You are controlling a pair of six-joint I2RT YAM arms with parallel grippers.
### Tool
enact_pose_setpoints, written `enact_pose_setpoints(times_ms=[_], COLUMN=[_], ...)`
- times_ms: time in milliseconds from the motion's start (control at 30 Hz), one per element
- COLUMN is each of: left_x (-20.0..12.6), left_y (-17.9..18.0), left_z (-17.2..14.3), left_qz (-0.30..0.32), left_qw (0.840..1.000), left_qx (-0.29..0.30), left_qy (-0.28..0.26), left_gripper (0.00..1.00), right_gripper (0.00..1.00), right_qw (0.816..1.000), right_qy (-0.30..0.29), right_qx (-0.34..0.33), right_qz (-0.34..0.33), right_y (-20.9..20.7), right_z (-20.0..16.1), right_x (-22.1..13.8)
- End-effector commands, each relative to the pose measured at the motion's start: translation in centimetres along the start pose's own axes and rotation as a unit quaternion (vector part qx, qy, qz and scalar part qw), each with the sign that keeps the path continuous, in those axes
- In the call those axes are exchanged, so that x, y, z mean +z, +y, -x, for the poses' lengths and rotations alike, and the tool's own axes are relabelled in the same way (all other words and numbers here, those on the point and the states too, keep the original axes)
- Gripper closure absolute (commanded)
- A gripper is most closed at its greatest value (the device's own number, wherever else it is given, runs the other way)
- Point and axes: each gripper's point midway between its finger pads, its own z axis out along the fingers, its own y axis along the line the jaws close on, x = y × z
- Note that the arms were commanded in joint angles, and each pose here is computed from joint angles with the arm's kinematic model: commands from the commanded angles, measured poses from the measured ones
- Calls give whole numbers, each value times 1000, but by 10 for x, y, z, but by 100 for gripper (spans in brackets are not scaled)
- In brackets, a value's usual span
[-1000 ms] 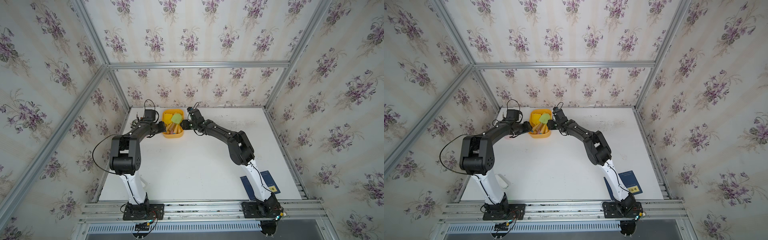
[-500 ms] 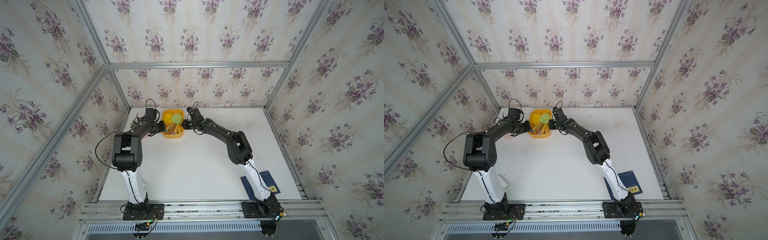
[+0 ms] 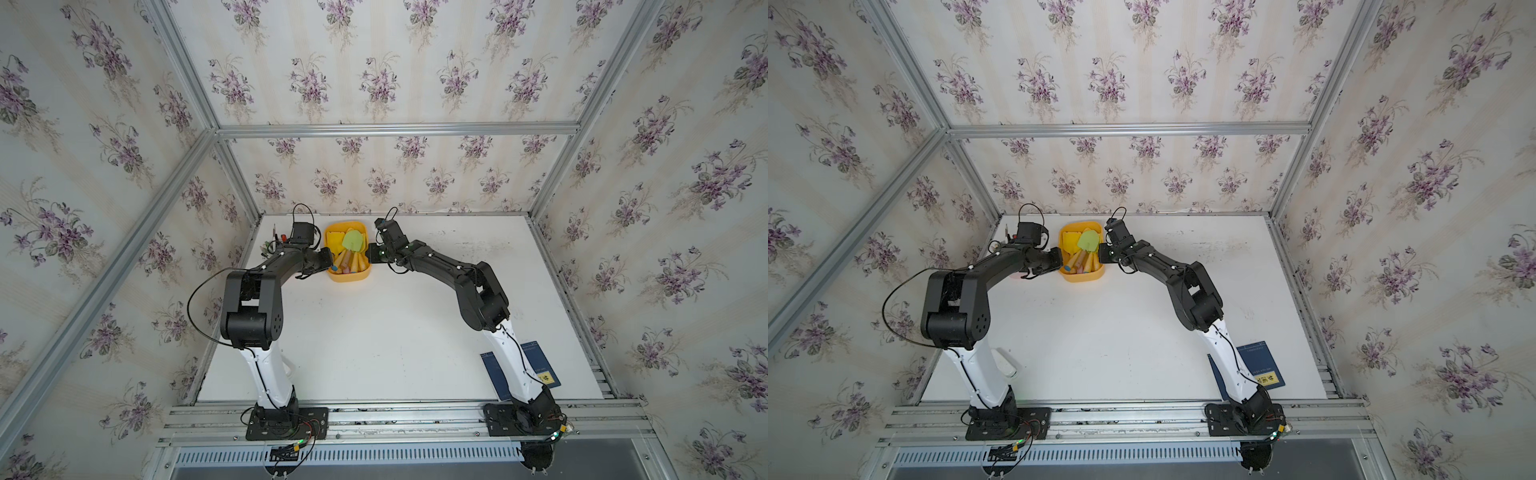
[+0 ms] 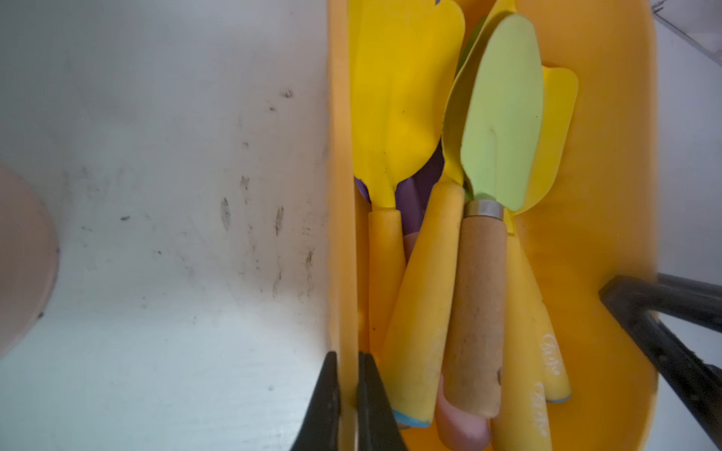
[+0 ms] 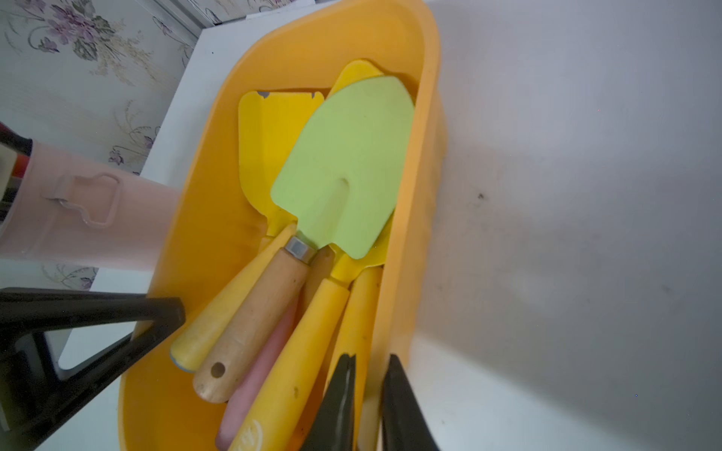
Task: Take the shovel out of the storage box
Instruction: Move the storage box to the center of the board.
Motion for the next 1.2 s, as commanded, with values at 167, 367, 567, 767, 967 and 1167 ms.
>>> enact_pose_setpoints(times_ms=[167, 367, 567, 767, 967, 1167], left_x=[-23, -41, -47, -54, -52, -52], left_y=[2, 6, 18, 28, 30, 28], left_z=[-49, -78, -104, -117, -118, -121], left_qz=[-5, -4, 17, 36, 40, 33], left_qw=[1000, 999, 998, 997, 997, 996], left_qx=[7, 11, 13, 15, 14, 11], left_qy=[30, 41, 63, 66, 69, 76], left_gripper=[100, 100, 100, 100, 100, 100], right_gripper=[88, 88, 87, 85, 72, 60], right_qw=[997, 995, 993, 992, 992, 991], right_qy=[75, 90, 104, 118, 110, 122], right_qx=[-1, 2, 5, 20, 17, 14], right_qz=[-30, -46, -48, -47, -53, -60], right_y=[-7, 4, 15, 17, 25, 20], right_z=[-71, -106, -132, -148, -143, -147], right_x=[-32, -63, -72, -74, -84, -77])
